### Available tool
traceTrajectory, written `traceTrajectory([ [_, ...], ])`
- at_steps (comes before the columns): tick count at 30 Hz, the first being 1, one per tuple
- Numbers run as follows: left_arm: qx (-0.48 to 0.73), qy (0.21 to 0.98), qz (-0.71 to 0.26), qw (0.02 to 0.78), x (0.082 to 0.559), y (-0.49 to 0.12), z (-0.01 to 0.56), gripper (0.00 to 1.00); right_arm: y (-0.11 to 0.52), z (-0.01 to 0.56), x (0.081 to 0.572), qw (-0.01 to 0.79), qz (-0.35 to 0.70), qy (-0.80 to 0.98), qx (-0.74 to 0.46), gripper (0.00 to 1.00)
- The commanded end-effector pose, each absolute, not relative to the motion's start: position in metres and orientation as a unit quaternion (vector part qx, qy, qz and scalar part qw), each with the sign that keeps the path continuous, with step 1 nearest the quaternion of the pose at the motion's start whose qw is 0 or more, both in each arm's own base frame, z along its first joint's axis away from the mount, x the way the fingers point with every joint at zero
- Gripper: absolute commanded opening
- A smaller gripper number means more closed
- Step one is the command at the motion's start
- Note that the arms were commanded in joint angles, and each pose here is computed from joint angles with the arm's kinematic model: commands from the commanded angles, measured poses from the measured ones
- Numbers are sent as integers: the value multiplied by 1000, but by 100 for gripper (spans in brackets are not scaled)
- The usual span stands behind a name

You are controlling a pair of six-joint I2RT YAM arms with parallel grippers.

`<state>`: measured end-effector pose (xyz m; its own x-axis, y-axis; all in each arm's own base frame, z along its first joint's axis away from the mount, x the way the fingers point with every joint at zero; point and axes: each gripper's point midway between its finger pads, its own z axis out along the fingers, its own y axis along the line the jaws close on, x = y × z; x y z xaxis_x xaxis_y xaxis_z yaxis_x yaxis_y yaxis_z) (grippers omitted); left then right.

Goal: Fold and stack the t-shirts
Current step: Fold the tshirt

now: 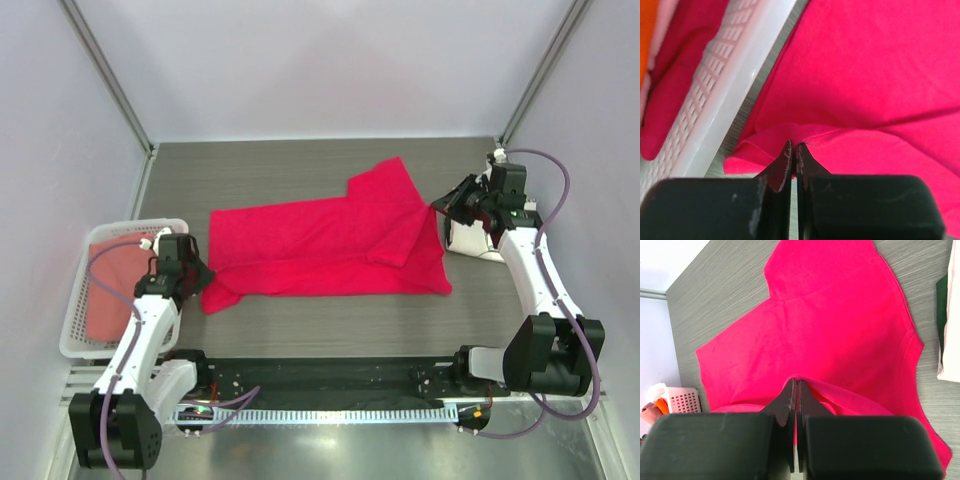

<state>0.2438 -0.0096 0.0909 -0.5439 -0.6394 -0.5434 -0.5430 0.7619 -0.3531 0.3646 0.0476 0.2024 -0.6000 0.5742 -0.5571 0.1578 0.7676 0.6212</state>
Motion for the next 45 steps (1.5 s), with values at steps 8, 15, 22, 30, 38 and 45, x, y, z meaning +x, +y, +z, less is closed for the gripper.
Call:
traceTrajectory([
  [8,-295,891,-62,340,267,-9,103,1,52,229,389,423,283,841,186,1],
  [15,-289,898,-66,326,273,-12,94,5,57,224,400,415,285,845,183,1],
  [22,-281,902,-74,318,287,-17,94,11,70,220,425,406,290,849,176,7],
  [30,-262,884,-110,372,291,-26,133,75,68,223,384,431,254,842,202,87],
  [38,-322,858,-144,372,256,-31,145,74,55,162,281,406,209,837,300,71],
  [45,-373,843,-195,334,241,-48,114,72,48,88,231,337,182,839,385,63],
])
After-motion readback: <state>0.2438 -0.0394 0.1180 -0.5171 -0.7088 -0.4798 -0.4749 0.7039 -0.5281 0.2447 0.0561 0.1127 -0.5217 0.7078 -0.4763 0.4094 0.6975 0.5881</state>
